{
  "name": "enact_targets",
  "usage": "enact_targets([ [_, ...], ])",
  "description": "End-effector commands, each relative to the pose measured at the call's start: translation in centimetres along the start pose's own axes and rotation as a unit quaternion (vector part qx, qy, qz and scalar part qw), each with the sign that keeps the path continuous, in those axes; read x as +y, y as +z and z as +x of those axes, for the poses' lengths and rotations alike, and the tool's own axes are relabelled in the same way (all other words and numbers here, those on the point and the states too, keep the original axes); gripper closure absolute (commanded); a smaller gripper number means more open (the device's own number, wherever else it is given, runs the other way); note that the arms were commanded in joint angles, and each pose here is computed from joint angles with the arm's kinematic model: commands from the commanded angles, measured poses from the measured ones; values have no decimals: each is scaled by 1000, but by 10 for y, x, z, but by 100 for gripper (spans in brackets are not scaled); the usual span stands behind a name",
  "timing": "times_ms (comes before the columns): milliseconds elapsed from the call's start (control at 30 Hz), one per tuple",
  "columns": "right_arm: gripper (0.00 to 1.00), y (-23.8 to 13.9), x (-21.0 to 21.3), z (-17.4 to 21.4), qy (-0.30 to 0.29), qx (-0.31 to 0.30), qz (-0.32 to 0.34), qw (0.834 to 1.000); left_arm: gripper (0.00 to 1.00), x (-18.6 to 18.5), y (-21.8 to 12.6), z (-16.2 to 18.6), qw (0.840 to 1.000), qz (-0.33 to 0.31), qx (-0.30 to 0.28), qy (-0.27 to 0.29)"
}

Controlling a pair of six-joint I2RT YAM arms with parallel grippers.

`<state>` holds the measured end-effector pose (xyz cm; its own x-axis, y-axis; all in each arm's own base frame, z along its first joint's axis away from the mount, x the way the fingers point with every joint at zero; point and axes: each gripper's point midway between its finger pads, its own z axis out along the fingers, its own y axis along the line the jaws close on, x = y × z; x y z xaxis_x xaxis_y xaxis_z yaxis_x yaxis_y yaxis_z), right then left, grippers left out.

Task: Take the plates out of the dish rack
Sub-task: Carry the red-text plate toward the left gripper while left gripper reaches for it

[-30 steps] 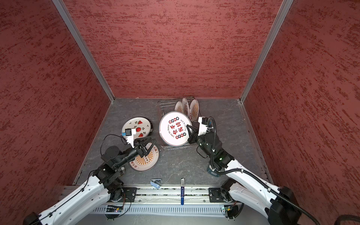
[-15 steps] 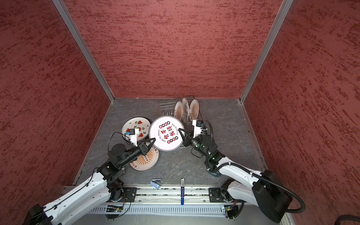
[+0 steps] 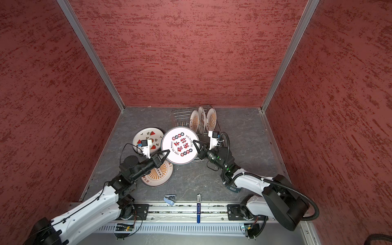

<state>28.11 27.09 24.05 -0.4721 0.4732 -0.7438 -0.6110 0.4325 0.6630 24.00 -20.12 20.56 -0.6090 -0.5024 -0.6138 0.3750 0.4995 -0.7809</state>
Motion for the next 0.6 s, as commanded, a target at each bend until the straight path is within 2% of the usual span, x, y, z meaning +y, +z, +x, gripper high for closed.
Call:
enact_targets([
  [0, 100, 2, 25, -2, -1, 0, -54, 999, 100, -11, -2, -5, 1000, 22, -11, 16],
  [67, 99, 3, 25, 0, -1, 2, -59, 998, 100, -9, -4, -6, 1000, 19, -18, 11],
  [133, 93, 3, 28, 3, -1, 8, -73, 997, 100, -8, -7, -7, 1000, 18, -25, 6],
  [300, 61, 16, 33, 18, 2, 43, -107, 993, 100, -8, -18, -13, 999, 21, -43, -10],
  [333, 53, 19, 34, 20, 1, 51, -112, 992, 100, -8, -20, -15, 999, 21, -44, -12],
  [367, 39, 22, 38, 23, -5, 58, -125, 990, 100, -8, -22, -16, 999, 21, -46, -14],
  [433, 25, 26, 37, 32, -5, 70, -140, 988, 100, -6, -26, -16, 998, 19, -49, -20],
  [567, 10, 33, 35, 34, -15, 71, -143, 987, 100, 1, -32, -20, 998, 8, -56, -28],
])
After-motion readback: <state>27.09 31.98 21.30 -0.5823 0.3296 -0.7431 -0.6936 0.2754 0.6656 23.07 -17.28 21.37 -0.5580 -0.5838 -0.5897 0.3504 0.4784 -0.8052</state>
